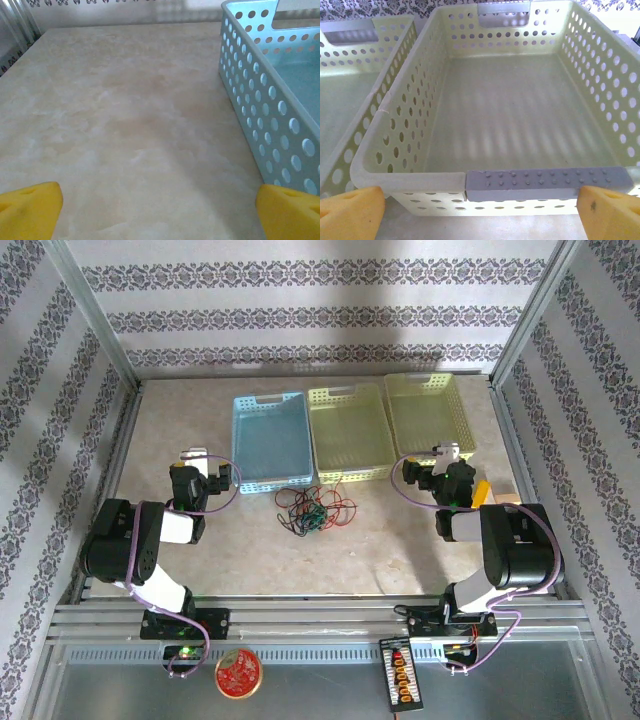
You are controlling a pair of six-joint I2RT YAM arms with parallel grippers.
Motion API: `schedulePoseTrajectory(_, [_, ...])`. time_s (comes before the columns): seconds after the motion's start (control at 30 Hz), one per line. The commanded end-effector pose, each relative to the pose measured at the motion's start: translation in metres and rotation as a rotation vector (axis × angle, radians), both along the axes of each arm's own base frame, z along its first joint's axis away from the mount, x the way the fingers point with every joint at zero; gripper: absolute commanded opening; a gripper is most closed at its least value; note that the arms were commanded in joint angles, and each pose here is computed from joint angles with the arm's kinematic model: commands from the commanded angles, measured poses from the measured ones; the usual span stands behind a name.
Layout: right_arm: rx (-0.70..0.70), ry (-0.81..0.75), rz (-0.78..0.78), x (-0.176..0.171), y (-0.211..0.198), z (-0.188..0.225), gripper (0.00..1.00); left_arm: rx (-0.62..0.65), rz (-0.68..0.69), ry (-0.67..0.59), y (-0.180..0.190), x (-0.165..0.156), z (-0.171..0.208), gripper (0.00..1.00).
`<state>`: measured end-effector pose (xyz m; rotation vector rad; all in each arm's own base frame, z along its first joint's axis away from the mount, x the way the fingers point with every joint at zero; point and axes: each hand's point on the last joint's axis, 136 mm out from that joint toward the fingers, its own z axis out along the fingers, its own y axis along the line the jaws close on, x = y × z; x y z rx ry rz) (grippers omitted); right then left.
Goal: Untangle the cables
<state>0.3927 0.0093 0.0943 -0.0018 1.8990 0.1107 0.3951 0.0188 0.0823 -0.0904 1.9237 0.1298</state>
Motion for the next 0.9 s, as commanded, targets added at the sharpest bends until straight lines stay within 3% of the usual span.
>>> schedulePoseTrajectory(0.0, [0.0, -0.049, 0.01, 0.0058, 0.0009, 0.0141, 0.98, 0.004, -0.005, -0.028, -0.0009, 0.0041, 0.0074, 0.99])
schedulePoseTrajectory(0.87, [-0.012, -0.05, 0.014, 0.0052, 0.0036, 0.0135, 0.98, -0.003, -0.004, -0.027, -0.0008, 0.0042, 0.0072, 0.99])
